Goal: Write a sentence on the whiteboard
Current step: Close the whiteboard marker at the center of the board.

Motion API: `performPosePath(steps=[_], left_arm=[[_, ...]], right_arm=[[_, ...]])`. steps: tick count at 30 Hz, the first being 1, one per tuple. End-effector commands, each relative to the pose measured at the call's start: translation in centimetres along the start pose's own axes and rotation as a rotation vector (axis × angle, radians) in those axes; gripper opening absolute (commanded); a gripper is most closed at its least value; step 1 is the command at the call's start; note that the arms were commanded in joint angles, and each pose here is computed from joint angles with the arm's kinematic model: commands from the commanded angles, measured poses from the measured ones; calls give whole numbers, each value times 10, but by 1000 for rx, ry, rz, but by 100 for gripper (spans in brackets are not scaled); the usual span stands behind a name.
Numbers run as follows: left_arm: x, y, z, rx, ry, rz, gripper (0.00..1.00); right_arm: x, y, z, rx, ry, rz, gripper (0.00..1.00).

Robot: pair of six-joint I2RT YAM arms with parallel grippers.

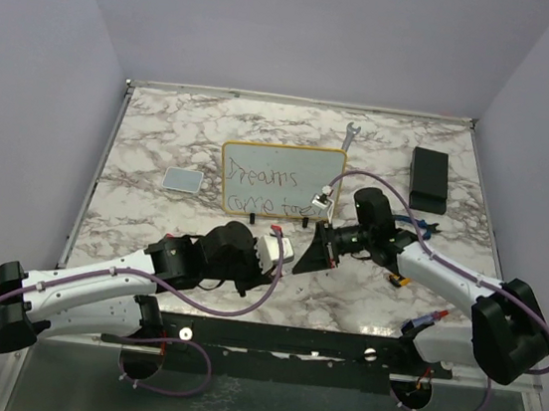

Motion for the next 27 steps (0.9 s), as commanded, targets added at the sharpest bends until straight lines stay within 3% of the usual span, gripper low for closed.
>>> performPosePath(steps=[1, 16, 22, 27], left_arm=[[5, 58, -3, -332, 63, 7, 0], [7, 59, -5, -367, 90, 5, 0], [7, 53, -3, -322, 85, 3, 0], [15, 49, -11, -289, 191, -4, 55]], right_arm=[[15, -7, 17, 74, 102, -36, 1], [19, -13, 44, 139, 143, -34, 1], [24, 0, 40, 32, -29, -86, 0], [24, 15, 22, -110, -289, -87, 1]])
Point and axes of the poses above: each gripper's point midway between its finger pads, its own z axis out along the fingers, its own x axis along the line the jaws close on, y = z × x, the point moved 9 cm from there along -z, back along the fingers, and after that the axes turned 3 degrees about z, right-handed, at the moved point
